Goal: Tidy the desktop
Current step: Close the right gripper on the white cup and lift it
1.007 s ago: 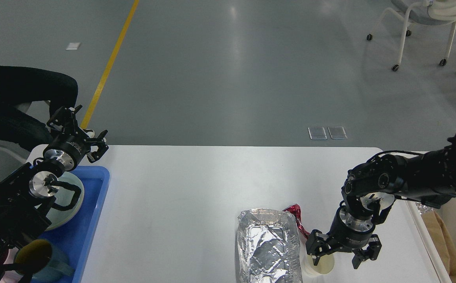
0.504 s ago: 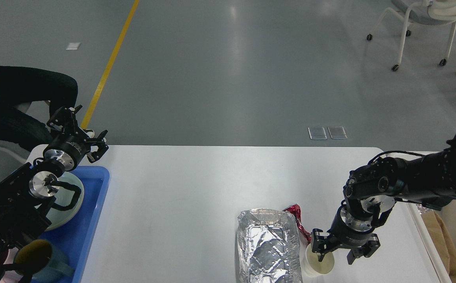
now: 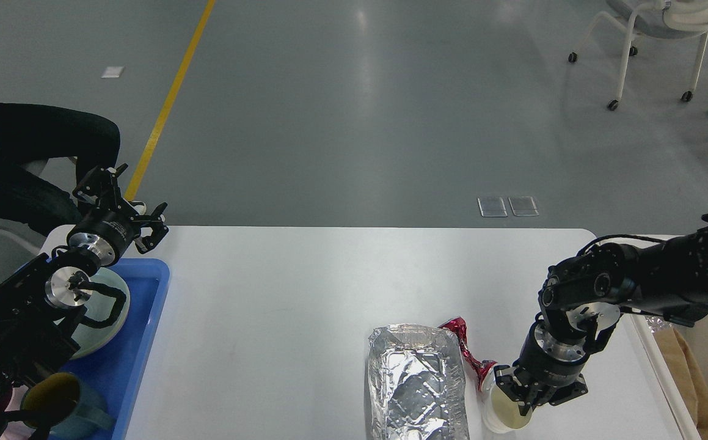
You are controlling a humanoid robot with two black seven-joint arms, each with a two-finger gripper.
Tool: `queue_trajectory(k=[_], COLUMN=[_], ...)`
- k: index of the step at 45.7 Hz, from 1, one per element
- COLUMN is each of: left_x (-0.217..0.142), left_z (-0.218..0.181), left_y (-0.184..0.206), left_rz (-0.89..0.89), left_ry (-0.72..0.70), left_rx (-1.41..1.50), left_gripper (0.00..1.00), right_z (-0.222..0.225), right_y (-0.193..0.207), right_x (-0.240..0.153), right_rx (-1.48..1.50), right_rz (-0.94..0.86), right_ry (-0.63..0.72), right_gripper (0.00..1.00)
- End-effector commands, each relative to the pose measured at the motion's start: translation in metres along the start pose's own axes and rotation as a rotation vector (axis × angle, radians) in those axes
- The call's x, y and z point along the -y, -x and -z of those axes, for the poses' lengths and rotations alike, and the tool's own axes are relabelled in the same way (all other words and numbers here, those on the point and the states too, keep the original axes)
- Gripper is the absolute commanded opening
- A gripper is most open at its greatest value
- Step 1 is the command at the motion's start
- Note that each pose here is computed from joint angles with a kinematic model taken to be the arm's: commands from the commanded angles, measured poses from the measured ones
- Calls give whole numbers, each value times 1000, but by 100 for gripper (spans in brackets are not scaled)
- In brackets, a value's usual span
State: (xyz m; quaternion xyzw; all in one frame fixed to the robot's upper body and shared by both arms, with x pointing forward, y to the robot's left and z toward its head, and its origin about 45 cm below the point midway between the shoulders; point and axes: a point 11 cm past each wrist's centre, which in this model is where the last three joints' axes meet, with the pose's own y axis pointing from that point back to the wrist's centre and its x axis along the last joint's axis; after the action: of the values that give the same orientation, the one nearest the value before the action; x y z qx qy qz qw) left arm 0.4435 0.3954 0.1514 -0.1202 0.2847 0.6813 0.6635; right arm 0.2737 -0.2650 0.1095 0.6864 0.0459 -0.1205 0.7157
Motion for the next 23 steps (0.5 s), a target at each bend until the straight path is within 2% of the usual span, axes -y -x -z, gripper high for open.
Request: queue_trajectory(k=[1, 6, 14, 23], left_x=[0, 0, 0, 0], left_z=[0, 0, 0, 0], left_y=[0, 0, 0, 0], left_rz=[-1, -1, -1, -1], left_ry=[0, 0, 0, 0], left_rx=[0, 0, 0, 0], left_gripper=[97, 97, 97, 97], right_z=[-6, -7, -16, -21], right_y=[-5, -12, -31, -53], right_x=[-18, -46, -121, -221], right_rx=[2, -9, -2, 30], right_rz=[2, 6, -62, -284], right_ry=[3, -8, -49, -120], right_gripper=[0, 0, 0, 0])
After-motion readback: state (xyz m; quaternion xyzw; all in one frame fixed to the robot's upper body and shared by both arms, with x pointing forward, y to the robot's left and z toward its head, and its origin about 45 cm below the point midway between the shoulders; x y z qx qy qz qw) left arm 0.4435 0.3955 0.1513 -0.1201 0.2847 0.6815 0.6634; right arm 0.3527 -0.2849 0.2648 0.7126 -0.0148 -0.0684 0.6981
